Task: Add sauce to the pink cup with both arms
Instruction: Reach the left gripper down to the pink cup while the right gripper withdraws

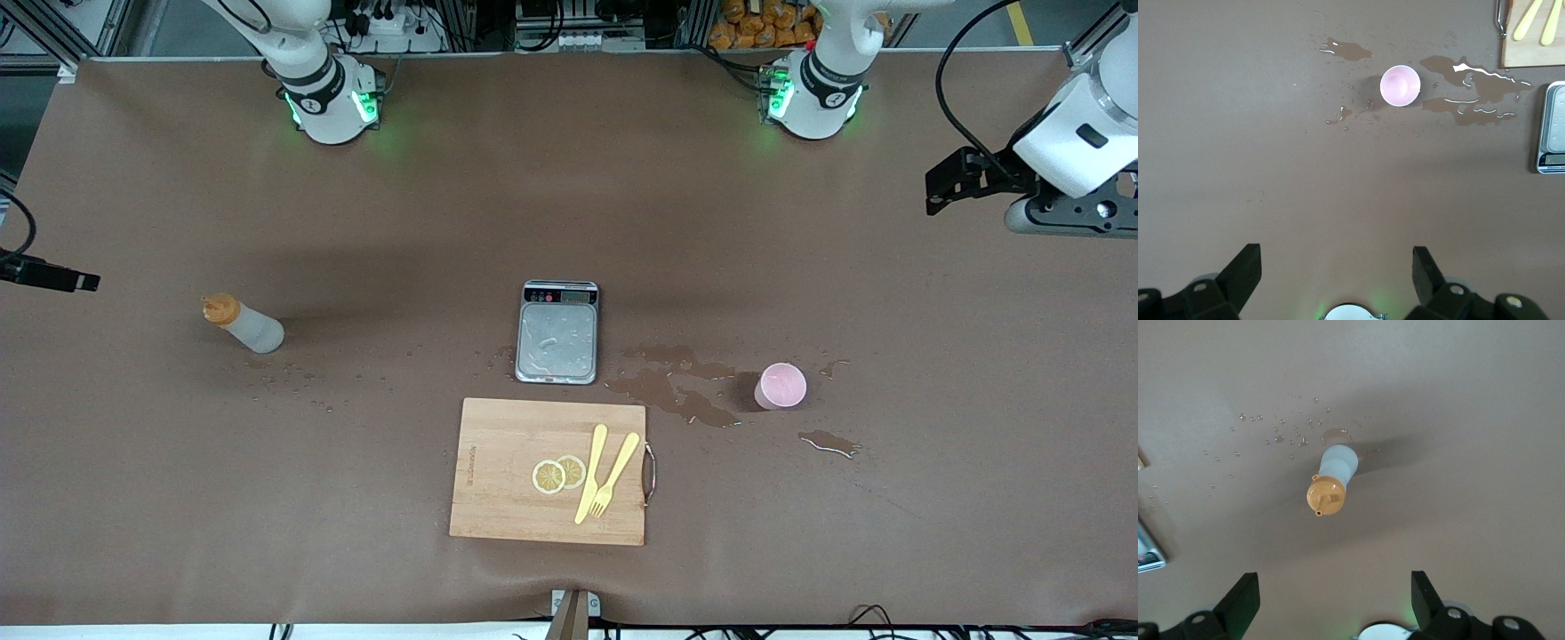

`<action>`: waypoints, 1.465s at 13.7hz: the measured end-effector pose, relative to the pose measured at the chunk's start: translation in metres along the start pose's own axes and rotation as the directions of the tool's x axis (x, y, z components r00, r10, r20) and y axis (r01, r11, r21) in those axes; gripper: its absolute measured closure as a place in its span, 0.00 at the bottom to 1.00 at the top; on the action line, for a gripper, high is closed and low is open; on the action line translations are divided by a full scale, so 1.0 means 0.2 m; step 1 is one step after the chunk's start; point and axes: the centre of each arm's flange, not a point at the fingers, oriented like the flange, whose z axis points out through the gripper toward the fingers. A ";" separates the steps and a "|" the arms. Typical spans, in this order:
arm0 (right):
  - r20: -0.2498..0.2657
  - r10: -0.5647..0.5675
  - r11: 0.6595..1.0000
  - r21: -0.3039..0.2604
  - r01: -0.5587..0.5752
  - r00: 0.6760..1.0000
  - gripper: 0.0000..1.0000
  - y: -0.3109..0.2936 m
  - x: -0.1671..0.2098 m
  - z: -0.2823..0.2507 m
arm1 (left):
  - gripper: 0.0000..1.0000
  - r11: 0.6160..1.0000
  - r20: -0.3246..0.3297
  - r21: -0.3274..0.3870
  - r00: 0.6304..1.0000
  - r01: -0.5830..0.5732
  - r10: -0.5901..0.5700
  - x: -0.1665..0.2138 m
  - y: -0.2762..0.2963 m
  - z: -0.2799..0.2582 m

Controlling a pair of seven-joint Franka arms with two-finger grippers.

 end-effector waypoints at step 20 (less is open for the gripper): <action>0.585 0.651 0.492 0.161 -0.856 0.484 0.00 0.96 0.39 0.89 | 0.00 0.996 0.074 -0.053 0.995 0.074 -0.070 0.65 0.32 1.10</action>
